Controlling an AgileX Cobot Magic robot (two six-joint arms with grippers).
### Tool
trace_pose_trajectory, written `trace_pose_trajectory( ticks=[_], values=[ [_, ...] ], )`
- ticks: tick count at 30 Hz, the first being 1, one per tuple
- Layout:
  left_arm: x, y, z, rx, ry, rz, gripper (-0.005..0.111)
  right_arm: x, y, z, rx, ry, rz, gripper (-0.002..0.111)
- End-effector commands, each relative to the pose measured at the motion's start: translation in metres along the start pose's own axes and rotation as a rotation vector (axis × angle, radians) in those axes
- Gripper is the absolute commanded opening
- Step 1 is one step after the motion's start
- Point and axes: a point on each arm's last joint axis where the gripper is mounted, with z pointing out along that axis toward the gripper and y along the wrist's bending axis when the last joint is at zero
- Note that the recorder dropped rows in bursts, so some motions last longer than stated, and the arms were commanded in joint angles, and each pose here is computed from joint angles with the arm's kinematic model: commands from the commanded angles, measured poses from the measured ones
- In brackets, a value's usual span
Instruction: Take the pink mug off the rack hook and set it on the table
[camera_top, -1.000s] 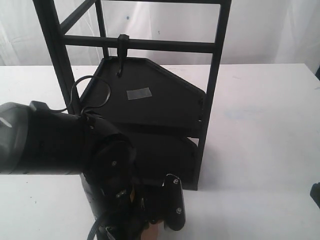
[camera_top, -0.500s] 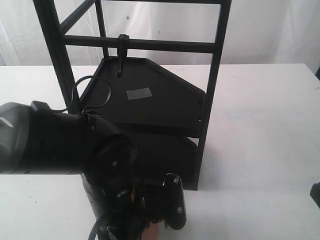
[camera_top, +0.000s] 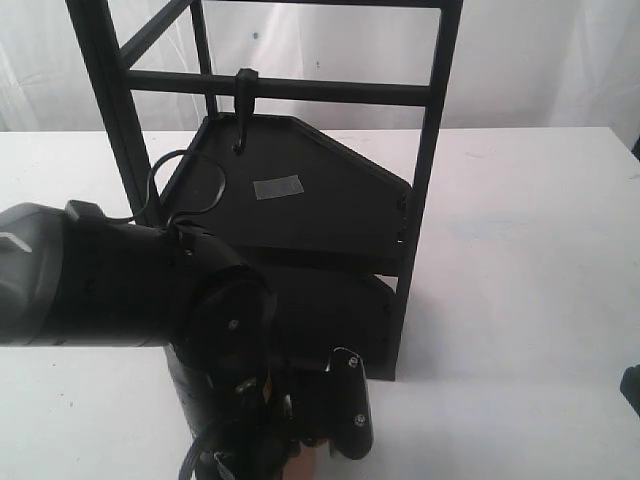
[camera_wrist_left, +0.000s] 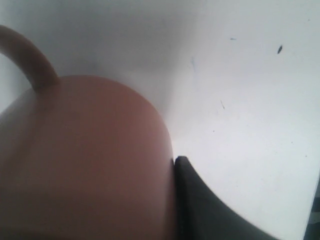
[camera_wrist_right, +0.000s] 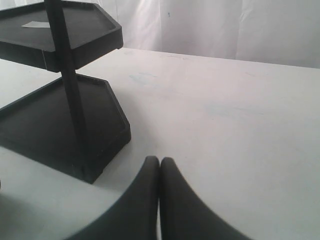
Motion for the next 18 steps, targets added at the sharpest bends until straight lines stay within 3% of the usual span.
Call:
trace_pose_trajectory(
  ticks=[1,5,11,18],
  values=[
    [-0.006,0.0,-0.009,0.013,0.004,-0.007,0.0,0.0,0.0,0.0,0.008,-0.009,0.006,0.0],
    [-0.011,0.001,-0.017,0.017,0.004,-0.009,0.004,0.0,0.0,0.0,0.008,-0.009,0.006,0.0],
    [-0.012,0.002,-0.02,0.021,0.007,-0.022,0.027,0.0,0.0,0.0,0.008,-0.009,0.006,0.0],
    [-0.012,0.002,-0.02,0.022,0.009,-0.026,0.029,0.0,0.0,0.0,0.007,-0.009,0.012,0.0]
  ],
)
